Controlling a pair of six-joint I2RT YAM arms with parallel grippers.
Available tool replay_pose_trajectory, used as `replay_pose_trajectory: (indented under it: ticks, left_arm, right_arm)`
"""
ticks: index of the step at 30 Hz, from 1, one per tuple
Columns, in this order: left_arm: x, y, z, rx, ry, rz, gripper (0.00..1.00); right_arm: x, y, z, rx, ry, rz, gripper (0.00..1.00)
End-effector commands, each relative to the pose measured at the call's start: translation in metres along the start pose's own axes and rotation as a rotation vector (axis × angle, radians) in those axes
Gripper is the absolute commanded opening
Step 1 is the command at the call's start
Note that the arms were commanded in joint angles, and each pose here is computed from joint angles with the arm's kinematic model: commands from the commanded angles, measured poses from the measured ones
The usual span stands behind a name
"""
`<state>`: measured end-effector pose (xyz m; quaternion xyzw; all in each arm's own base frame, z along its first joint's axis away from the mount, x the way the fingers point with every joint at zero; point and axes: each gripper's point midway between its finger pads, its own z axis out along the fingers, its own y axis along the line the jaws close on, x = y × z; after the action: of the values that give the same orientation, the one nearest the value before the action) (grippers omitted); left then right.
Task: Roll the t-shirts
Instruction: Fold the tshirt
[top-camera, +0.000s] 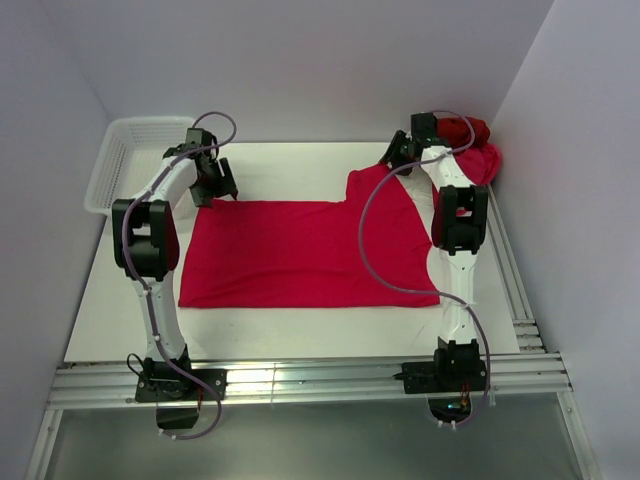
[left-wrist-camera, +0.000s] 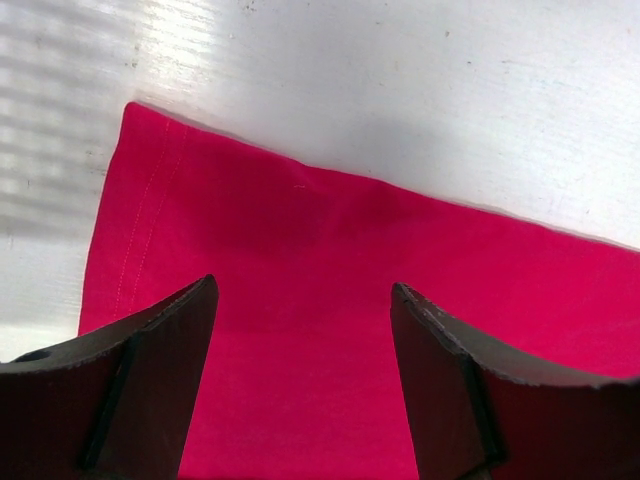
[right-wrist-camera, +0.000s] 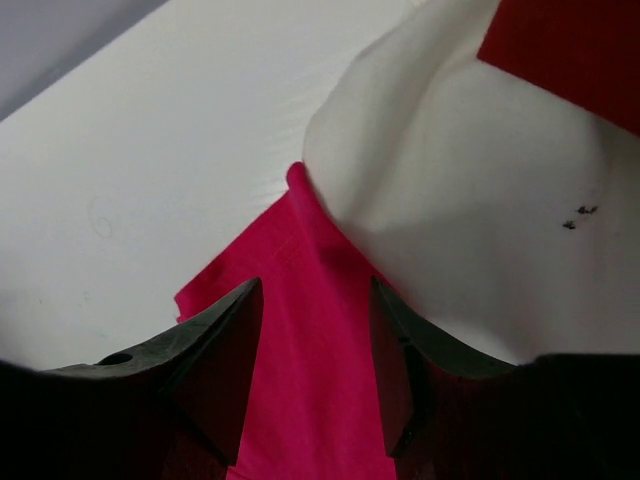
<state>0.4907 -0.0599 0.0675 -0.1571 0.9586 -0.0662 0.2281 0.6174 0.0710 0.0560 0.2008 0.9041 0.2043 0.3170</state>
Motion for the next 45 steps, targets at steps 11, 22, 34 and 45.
replay_pose_trajectory:
  ticks: [11,22,34,45]
  left_arm:
    - [-0.019,0.012,-0.004,-0.001,-0.032,-0.04,0.76]
    - [-0.017,0.015,0.017,-0.017,-0.006,-0.049,0.73]
    - [-0.022,0.043,0.031,-0.183,-0.038,-0.065,0.61]
    - [-0.021,0.051,0.049,-0.264,-0.056,-0.066,0.41]
  right_arm:
    - [-0.01,-0.033,-0.024,0.113,-0.023,0.006,0.53]
    - [0.004,-0.031,-0.031,0.092,-0.001,-0.039,0.42]
    - [-0.005,-0.005,-0.042,0.002,-0.033,-0.082,0.33]
    - [-0.016,0.016,-0.054,-0.072,-0.064,-0.106,0.33]
